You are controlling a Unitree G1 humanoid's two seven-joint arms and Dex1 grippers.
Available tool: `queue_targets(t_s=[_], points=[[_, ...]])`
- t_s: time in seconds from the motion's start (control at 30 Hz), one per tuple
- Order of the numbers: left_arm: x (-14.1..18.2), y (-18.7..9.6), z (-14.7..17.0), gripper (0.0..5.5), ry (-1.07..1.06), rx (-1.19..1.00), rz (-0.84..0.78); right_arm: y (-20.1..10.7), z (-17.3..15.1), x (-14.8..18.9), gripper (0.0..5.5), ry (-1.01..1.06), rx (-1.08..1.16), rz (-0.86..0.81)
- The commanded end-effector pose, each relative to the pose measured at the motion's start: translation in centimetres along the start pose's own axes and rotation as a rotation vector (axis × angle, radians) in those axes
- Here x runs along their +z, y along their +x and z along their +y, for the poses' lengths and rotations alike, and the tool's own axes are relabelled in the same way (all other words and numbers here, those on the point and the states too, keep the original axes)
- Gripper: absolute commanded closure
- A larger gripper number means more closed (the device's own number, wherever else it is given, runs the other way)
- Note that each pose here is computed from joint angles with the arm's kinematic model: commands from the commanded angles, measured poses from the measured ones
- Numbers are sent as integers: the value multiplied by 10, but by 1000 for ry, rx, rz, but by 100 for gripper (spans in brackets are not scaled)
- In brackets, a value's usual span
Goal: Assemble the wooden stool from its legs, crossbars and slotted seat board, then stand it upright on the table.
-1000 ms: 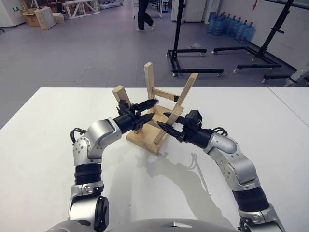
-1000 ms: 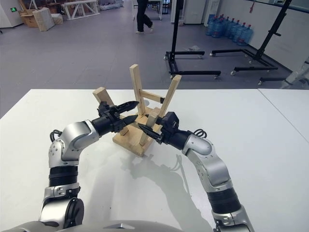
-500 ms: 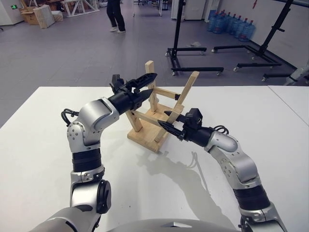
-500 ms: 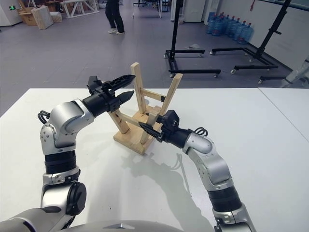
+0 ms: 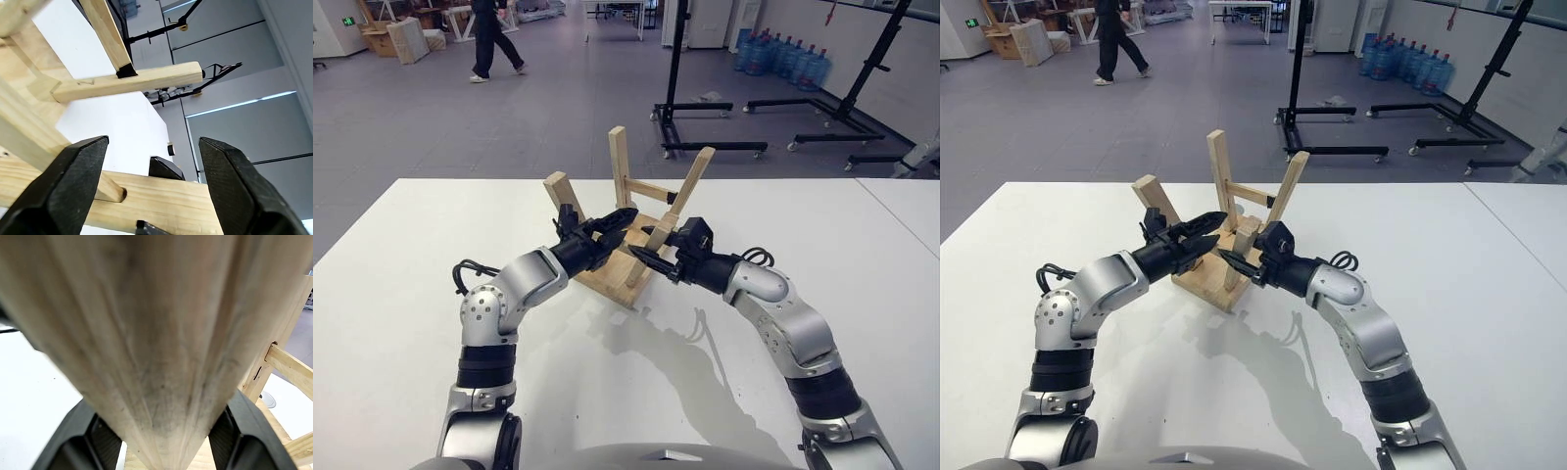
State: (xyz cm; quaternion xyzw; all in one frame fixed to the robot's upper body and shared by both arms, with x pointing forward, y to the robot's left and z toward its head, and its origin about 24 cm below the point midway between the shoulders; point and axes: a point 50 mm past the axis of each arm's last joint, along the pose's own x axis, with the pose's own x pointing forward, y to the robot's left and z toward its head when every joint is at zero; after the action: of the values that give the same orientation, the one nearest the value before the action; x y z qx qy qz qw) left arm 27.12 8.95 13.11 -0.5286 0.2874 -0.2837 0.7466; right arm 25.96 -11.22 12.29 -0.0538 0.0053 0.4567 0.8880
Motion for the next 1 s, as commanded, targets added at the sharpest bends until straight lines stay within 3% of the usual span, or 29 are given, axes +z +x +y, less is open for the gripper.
queue_targets(t_s=[0.03,0.1,0.23,0.4,0.43,0.53,0.63,0.7,0.77,0.9,1.0], points=[[0,1,5,211,11,50,0,-1,-5,-7,343,0,-32,71],[6,1,-5,211,25,16,-22,-1,-7,-8,343,2,-38,75],[35,-7,-54,211,124,-152,-111,-1,-8,-10,343,3,-44,79],[68,-36,-156,211,299,-465,-221,-3,-10,-13,343,8,-53,86],[78,-45,-171,211,355,-480,-265,-3,-10,-14,343,10,-54,86],[120,-83,-191,211,780,-316,-481,-4,-10,-14,343,13,-54,84],[183,-124,-159,211,1182,109,-671,-4,-9,-14,343,16,-47,81],[218,-152,-122,211,1281,289,-711,-5,-7,-14,343,20,-36,82],[233,-164,-78,211,1328,409,-658,-6,-6,-15,343,25,-23,87],[228,-147,9,211,1304,472,-469,-10,-8,-16,343,31,-16,98],[216,-122,42,211,1260,419,-359,-11,-8,-15,343,29,6,106]])
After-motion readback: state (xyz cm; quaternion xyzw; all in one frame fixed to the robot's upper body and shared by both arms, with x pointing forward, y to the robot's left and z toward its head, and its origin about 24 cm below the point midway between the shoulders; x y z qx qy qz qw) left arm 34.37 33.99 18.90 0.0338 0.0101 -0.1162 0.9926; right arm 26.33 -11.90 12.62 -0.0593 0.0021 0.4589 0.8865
